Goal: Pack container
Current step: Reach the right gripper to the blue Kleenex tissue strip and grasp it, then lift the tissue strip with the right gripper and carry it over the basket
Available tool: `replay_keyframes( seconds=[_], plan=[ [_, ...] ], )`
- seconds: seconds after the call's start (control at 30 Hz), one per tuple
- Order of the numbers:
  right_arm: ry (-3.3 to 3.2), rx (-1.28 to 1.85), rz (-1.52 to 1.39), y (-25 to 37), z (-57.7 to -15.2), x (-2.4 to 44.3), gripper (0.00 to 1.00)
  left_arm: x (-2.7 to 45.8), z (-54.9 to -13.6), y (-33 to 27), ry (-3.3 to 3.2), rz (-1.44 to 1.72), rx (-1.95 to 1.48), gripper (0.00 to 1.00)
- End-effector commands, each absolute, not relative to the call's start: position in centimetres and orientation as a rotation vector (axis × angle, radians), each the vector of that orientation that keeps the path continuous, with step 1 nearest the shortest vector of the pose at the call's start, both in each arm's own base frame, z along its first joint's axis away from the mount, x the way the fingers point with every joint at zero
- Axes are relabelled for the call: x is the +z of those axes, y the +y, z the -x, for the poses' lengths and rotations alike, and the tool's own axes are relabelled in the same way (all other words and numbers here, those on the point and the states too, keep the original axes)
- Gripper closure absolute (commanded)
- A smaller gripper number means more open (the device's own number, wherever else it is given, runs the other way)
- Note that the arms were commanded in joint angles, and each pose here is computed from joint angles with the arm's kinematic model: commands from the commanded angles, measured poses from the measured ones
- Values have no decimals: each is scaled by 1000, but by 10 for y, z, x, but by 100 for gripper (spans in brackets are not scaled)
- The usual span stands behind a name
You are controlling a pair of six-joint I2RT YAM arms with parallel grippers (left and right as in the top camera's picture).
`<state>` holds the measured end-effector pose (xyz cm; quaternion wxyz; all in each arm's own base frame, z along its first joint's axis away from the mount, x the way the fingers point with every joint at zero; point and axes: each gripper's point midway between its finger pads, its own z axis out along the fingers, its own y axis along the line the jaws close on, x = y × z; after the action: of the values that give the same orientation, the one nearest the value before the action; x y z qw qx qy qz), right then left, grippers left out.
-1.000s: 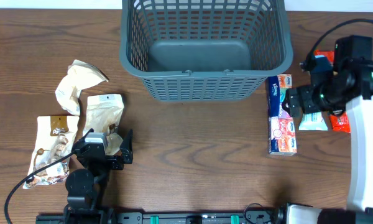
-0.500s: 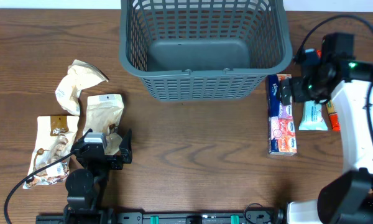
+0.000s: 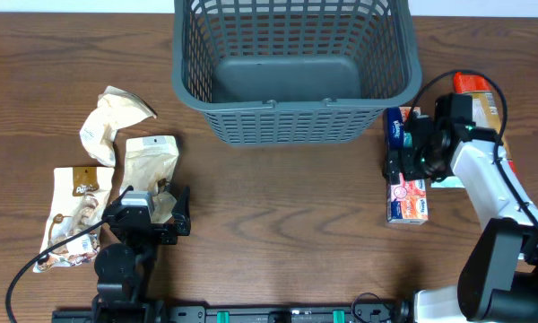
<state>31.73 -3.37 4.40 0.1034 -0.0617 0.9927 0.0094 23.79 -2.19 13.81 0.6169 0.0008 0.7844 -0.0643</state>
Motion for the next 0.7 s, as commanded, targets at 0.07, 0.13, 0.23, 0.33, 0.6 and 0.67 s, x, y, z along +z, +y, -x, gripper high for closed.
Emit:
replay_keyframes(
  seconds=[0.07, 0.13, 0.23, 0.33, 0.6, 0.67],
  plan=[
    [2900, 29, 118, -34, -318, 29, 1, 126, -238, -20, 1833, 0, -134, 1],
    [2891, 37, 109, -33, -318, 25, 1, 126, -238, -21, 1833, -1, -134, 1],
    [2876, 34, 103, -33, -319, 21, 1, 126, -238, -21, 1833, -1, -134, 1],
    [2851, 28, 93, -33, -324, 20, 1, 126, -238, -21, 1833, -1, -134, 1],
    [2804, 18, 72, -35, -337, 20, 8, 126, -238, -21, 1833, -1, -134, 1],
    [2813, 21, 73, -35, -336, 16, 4, 126, -238, -21, 1833, -1, -135, 1]
  ],
)
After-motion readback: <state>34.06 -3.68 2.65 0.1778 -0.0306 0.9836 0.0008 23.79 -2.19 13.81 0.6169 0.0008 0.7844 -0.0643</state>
